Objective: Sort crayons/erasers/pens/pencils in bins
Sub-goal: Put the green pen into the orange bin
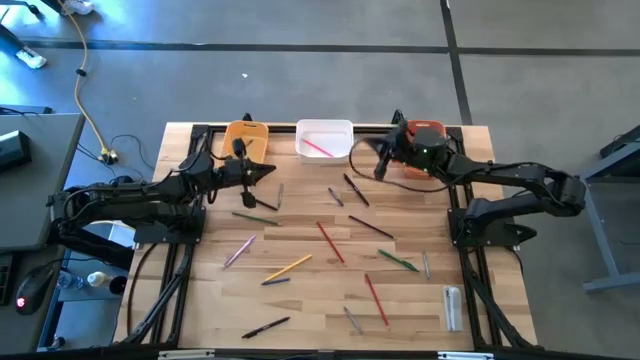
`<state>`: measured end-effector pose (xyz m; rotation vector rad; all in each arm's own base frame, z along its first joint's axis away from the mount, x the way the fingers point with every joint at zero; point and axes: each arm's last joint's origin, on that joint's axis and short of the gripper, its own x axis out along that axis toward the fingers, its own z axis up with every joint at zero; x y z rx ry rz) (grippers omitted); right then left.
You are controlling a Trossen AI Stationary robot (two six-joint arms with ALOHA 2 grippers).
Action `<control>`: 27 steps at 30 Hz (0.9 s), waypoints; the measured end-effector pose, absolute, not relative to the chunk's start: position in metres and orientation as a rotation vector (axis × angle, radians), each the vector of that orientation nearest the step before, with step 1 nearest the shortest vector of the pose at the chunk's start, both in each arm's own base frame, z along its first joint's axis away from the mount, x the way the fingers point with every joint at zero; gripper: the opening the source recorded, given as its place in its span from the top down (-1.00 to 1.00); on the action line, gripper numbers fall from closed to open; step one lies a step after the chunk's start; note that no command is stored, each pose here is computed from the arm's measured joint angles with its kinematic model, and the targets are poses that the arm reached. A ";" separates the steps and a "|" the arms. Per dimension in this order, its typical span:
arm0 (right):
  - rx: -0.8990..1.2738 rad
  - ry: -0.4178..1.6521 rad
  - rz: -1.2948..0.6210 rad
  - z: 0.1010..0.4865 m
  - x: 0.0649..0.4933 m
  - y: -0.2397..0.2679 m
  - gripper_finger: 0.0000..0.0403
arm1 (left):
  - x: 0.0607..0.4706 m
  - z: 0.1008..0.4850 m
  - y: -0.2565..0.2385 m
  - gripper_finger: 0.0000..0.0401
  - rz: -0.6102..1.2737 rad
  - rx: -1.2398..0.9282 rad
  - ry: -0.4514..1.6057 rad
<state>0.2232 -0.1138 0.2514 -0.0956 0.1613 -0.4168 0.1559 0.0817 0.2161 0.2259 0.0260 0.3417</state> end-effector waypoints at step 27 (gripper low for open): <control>0.005 0.605 -0.326 0.221 0.234 0.001 1.00 | 0.169 0.214 0.049 1.00 0.108 0.209 0.024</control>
